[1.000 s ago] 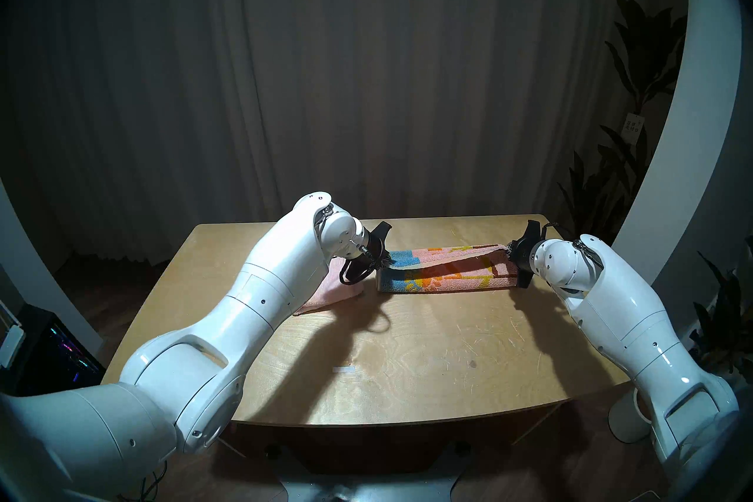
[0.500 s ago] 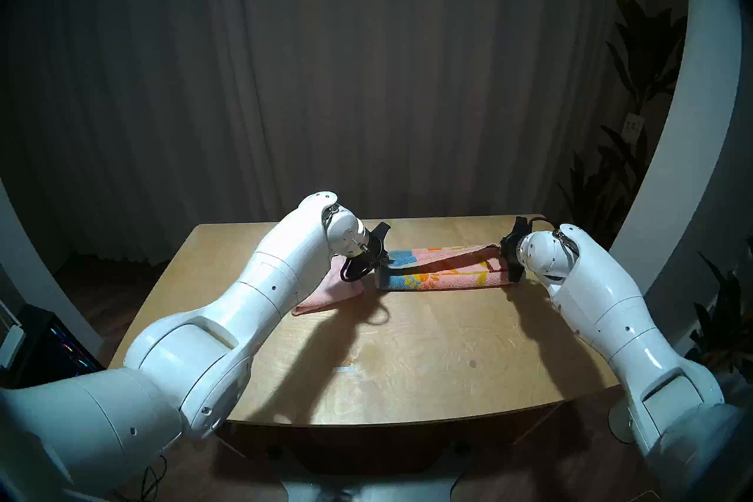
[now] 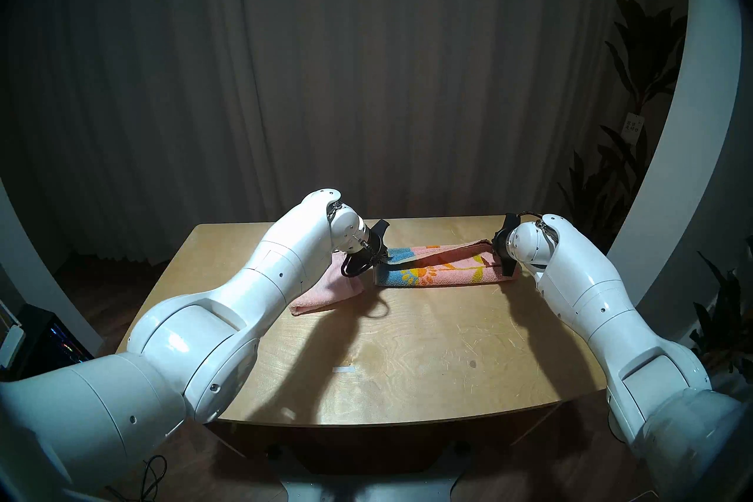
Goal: Fold each towel twice and stack them on table
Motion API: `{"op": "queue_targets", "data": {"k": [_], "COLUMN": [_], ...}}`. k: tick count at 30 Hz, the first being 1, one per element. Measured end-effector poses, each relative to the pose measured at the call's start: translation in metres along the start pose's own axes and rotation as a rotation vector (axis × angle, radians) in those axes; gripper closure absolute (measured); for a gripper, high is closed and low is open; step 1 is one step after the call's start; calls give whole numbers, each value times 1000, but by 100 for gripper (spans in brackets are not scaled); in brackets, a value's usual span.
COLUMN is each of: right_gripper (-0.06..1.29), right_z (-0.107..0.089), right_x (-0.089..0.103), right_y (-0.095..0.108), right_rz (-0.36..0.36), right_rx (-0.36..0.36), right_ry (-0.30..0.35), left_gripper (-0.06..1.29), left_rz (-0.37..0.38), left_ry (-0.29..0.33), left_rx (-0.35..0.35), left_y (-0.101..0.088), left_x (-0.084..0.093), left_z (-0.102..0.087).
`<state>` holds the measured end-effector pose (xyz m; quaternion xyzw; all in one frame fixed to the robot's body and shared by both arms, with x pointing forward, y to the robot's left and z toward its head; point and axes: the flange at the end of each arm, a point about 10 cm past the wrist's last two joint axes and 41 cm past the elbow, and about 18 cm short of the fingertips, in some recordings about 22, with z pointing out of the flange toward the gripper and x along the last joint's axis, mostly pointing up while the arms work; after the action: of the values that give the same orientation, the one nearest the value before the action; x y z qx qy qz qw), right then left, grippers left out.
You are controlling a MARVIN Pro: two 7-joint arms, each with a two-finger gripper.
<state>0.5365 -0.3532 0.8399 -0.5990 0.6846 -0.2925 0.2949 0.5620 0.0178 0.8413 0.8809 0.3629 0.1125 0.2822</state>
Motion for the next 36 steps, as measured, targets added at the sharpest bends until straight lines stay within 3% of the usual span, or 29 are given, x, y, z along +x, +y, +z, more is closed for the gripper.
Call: {"op": "queue_targets", "data": {"k": [8,12,13,14,15,17,18,20,21,29,36], "right_gripper": [87,79,71,51,10,2,0,0,0,0,0], "right_z": [11,13,14,14,15,15,15,15,14,8,-5], "right_x": [-5,-6,-7,-7,-7,-8,-8,-8,-9,-13,-12], "right_y": [-12,-16,-18,-19,-21,-24,-26,-29,-31,-44,-50], "right_rz": [-29,-36,-37,-38,-40,-41,-41,-42,-43,-56,-56], "right_rx": [-4,-1,1,2,7,14,18,24,30,63,97], "right_ry": [-8,-14,-16,-18,-22,-28,-30,-36,-40,-71,-111], "left_gripper": [106,103,97,95,94,89,75,16,3,2,2], "left_rz": [-2,-2,-1,0,5,13,17,25,32,76,116], "left_ry": [17,22,24,25,29,36,38,43,47,54,-5], "left_rx": [-12,-21,-25,-30,-41,-56,-63,-77,-89,-180,-271], "left_y": [5,7,8,9,12,16,18,21,24,44,50], "left_x": [9,12,12,13,14,14,14,14,14,14,2], "left_z": [0,-1,-1,-2,-3,-5,-6,-8,-10,-29,-39]}}
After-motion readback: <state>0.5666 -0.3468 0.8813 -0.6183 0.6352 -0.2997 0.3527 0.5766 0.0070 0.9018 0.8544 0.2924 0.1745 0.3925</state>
